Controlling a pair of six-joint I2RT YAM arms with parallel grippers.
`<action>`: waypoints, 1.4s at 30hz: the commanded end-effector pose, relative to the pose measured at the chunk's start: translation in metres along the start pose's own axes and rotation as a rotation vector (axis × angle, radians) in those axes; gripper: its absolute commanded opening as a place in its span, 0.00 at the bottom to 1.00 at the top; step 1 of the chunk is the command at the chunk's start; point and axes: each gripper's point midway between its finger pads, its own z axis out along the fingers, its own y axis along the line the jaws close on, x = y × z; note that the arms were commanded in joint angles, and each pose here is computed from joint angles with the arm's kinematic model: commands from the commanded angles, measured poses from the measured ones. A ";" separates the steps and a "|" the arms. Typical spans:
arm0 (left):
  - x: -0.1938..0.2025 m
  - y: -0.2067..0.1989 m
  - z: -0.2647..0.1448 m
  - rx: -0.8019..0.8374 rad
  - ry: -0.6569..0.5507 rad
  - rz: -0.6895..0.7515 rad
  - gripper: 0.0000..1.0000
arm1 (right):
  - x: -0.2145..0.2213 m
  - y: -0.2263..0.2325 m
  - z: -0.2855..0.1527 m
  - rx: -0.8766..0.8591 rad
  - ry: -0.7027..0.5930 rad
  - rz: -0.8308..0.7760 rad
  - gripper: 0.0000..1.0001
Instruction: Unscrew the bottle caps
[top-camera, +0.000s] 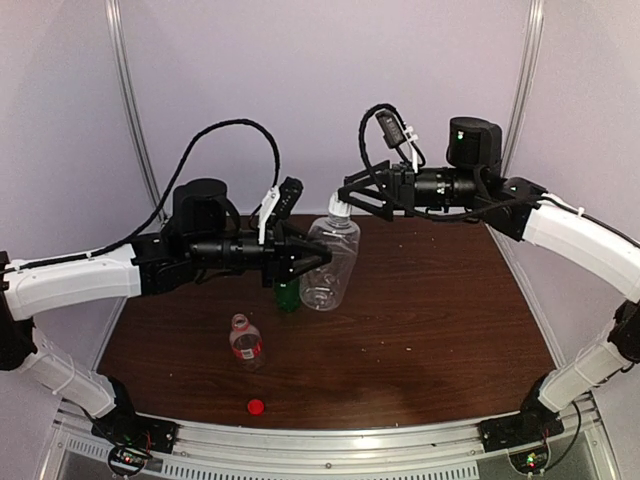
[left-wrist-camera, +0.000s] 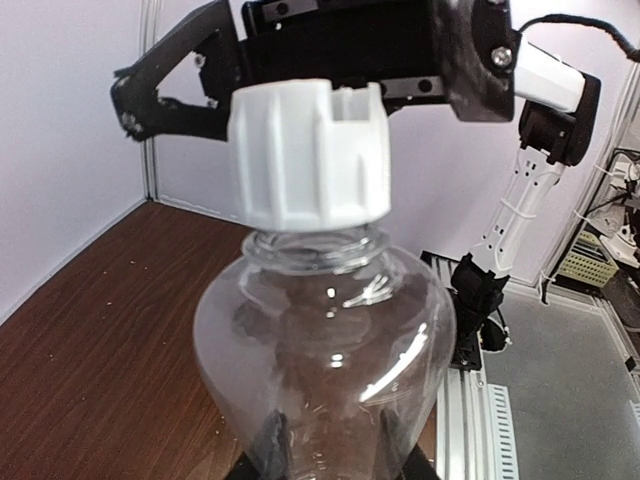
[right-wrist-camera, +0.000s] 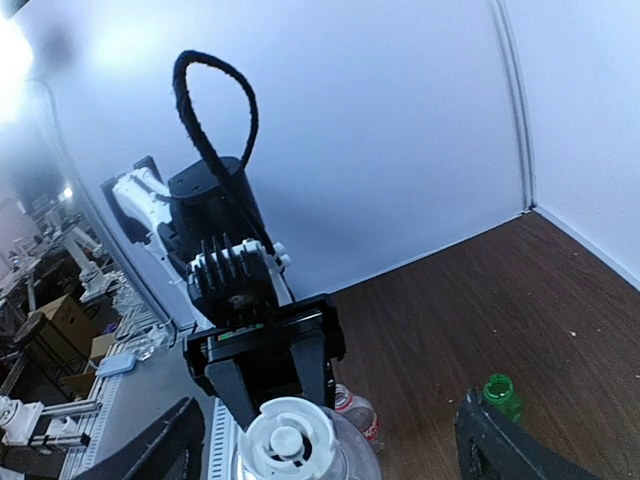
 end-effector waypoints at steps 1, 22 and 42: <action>-0.019 0.021 0.003 -0.121 -0.041 0.031 0.12 | -0.021 -0.021 -0.012 0.216 -0.087 0.055 0.88; -0.024 0.036 0.007 -0.189 -0.056 0.001 0.11 | 0.002 -0.037 0.010 0.371 -0.021 0.095 0.56; -0.023 0.027 0.002 -0.160 -0.072 0.021 0.11 | 0.003 -0.010 0.013 0.195 -0.002 -0.034 0.11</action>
